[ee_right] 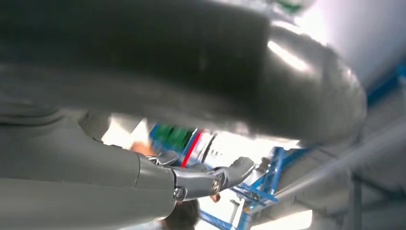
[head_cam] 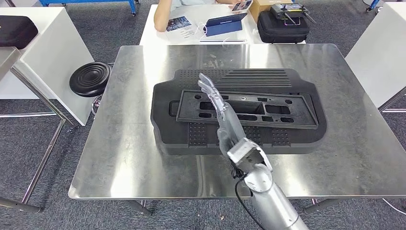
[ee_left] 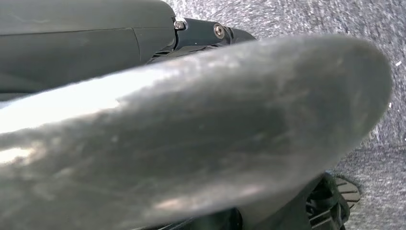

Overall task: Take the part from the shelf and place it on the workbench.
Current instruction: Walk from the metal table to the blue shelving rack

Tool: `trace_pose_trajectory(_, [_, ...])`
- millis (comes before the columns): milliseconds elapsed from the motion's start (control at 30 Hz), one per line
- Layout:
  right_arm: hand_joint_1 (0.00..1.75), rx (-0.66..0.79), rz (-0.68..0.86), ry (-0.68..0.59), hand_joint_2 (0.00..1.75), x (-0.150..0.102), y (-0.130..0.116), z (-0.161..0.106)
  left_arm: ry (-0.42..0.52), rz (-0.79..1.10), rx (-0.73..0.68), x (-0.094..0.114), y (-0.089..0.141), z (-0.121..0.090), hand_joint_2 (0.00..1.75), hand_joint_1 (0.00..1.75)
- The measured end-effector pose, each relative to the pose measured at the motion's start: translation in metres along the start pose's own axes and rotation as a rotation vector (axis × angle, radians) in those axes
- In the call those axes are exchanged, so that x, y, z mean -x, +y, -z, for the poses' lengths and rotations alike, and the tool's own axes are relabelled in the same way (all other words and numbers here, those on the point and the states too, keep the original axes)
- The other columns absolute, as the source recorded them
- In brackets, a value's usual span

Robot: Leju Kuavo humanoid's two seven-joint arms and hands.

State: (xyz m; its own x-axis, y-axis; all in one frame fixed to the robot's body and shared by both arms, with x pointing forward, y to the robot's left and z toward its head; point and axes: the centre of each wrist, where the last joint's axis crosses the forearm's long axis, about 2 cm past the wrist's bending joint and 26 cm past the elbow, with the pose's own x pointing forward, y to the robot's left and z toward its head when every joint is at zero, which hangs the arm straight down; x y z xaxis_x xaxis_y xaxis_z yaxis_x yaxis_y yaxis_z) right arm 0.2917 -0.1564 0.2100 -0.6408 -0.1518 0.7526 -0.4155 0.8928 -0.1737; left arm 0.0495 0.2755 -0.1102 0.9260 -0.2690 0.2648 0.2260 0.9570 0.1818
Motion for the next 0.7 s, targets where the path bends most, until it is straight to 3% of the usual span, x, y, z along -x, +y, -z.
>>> trace_pose_trajectory(133, [0.0,0.104,0.2,-0.034,0.0,-0.018,0.01,-0.024,0.009,-0.035,-0.019,0.003,-0.003,-0.001,0.0,0.0])
trace_pose_trajectory(233, [0.0,0.16,0.268,-0.072,0.0,-0.032,0.012,-0.039,0.014,-0.054,-0.022,0.005,-0.005,-0.002,0.0,0.0])
trace_pose_trajectory(700, [0.0,0.406,0.321,-0.071,0.0,-0.067,-0.005,-0.108,0.033,-0.124,-0.041,0.008,-0.016,-0.005,0.0,0.0])
